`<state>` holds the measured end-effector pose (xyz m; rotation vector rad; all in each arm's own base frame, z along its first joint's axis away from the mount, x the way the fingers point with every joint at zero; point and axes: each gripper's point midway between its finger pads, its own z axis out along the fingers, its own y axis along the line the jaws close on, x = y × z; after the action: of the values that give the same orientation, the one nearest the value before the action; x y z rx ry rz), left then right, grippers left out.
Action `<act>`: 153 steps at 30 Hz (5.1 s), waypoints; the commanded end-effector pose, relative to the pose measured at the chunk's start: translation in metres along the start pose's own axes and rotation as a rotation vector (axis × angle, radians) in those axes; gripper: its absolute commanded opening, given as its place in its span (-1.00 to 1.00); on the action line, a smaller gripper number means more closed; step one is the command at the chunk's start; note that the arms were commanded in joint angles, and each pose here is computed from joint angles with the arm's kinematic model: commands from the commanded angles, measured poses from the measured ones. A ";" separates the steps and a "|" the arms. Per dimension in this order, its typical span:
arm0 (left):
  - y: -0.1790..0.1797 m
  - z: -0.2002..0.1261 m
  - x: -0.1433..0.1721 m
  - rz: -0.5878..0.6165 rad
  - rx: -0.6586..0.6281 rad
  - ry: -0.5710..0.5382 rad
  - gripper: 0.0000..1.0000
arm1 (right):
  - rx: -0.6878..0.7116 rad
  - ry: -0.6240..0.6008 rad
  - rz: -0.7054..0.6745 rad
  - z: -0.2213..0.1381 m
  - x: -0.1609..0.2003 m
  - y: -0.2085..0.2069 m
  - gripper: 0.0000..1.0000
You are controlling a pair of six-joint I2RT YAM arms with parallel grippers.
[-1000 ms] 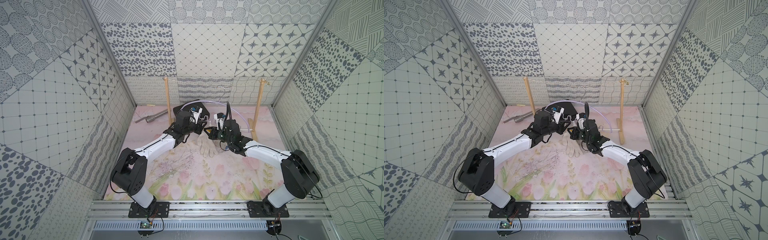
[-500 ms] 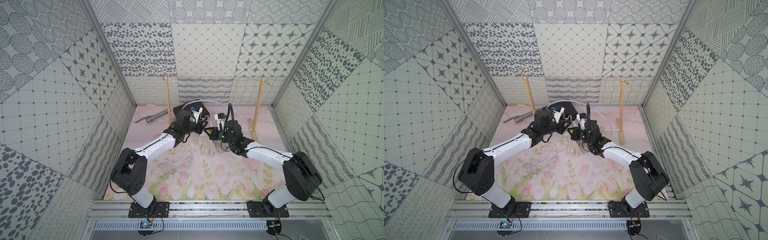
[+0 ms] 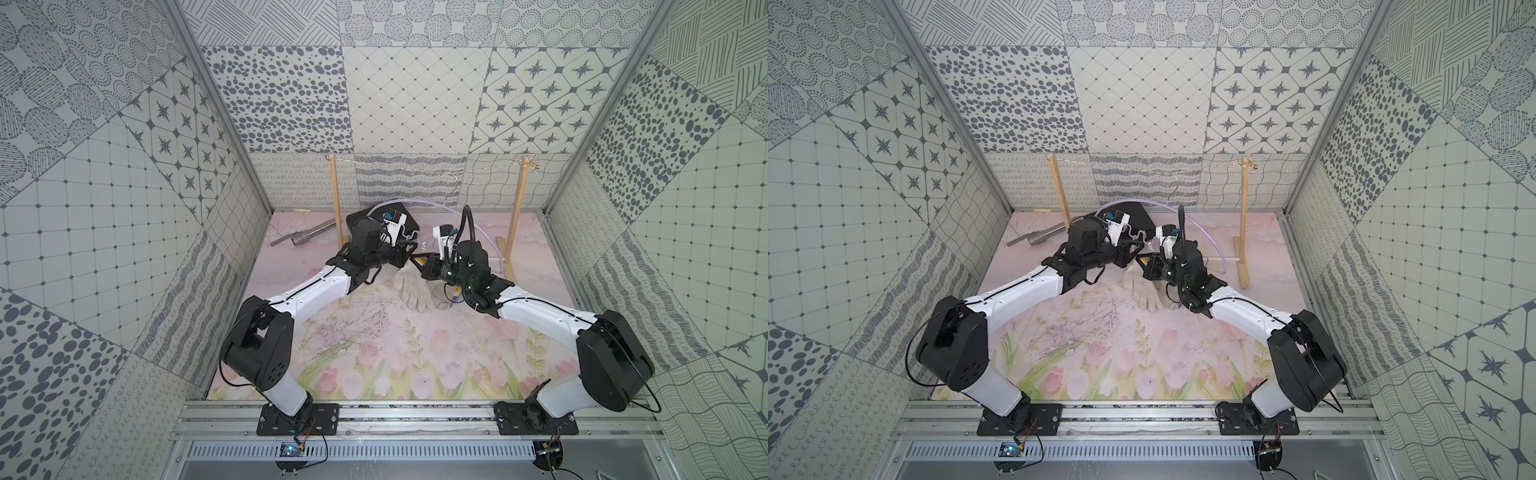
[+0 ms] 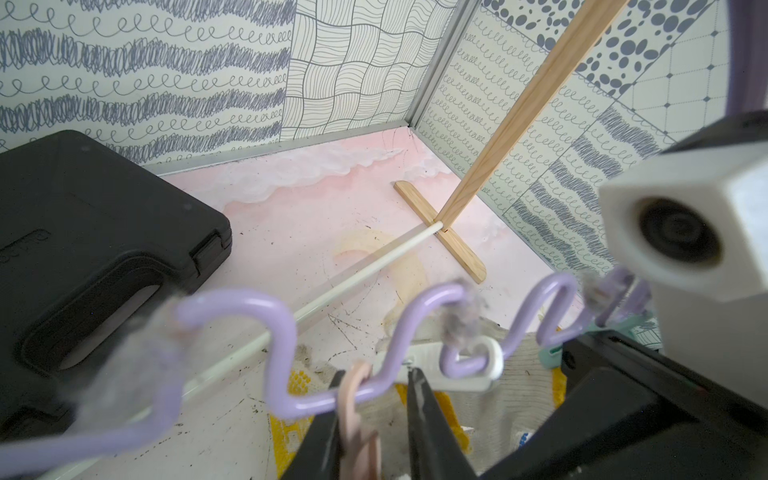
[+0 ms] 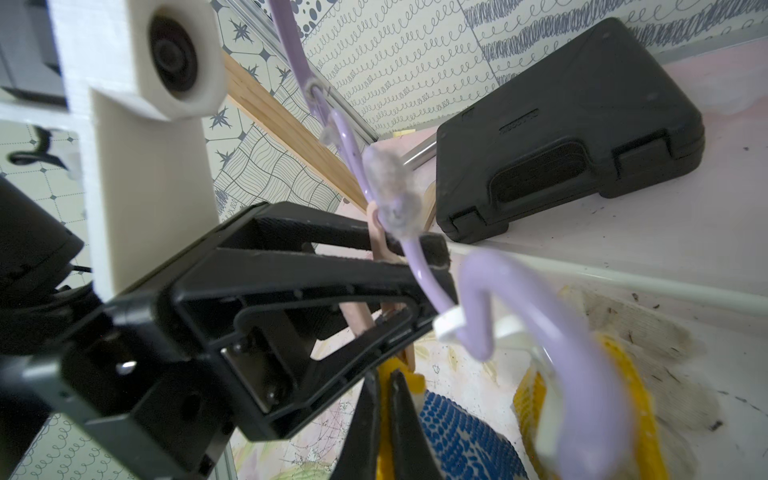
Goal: Clip the gloves onto a hanger to dry
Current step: Clamp the glove onto the hanger.
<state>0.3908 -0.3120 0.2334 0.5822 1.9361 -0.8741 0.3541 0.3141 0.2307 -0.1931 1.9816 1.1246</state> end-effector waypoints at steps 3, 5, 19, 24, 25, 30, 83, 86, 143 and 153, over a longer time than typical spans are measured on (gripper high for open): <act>-0.020 -0.008 -0.016 0.031 0.078 -0.041 -1.00 | -0.052 -0.053 -0.023 -0.008 -0.016 0.018 -1.00; -0.022 -0.009 -0.019 0.040 0.080 -0.044 -1.00 | -0.018 -0.019 -0.038 -0.007 -0.008 0.010 -1.00; -0.022 -0.009 -0.027 0.039 0.071 -0.043 -1.00 | -0.054 0.094 -0.132 -0.012 0.017 0.012 -1.00; -0.024 -0.008 -0.027 0.034 0.086 -0.037 -1.00 | -0.078 0.086 -0.140 -0.011 0.014 0.017 -1.00; -0.025 -0.009 -0.027 0.034 0.088 -0.037 -1.00 | -0.080 0.083 -0.140 -0.010 0.013 0.018 -1.00; -0.025 -0.009 -0.025 0.030 0.091 -0.030 -1.00 | -0.090 0.071 -0.140 -0.006 0.005 0.023 -1.00; -0.027 -0.015 -0.034 -0.004 0.107 -0.030 -1.00 | -0.042 0.014 -0.139 0.005 -0.010 0.017 -1.00; -0.028 -0.015 -0.032 -0.011 0.118 -0.023 -1.00 | -0.056 0.003 -0.132 0.006 -0.012 0.020 -1.00; -0.003 -0.041 -0.028 -0.112 0.074 -0.060 0.38 | -0.042 -0.149 -0.074 -0.008 -0.040 0.027 -0.87; 0.018 -0.063 -0.027 -0.046 -0.099 -0.058 0.46 | 0.060 -0.058 -0.072 -0.005 -0.008 -0.004 0.13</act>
<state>0.3787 -0.2713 0.2663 0.4723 1.9430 -0.9397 0.3621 0.3103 0.2401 -0.1806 1.9328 1.0499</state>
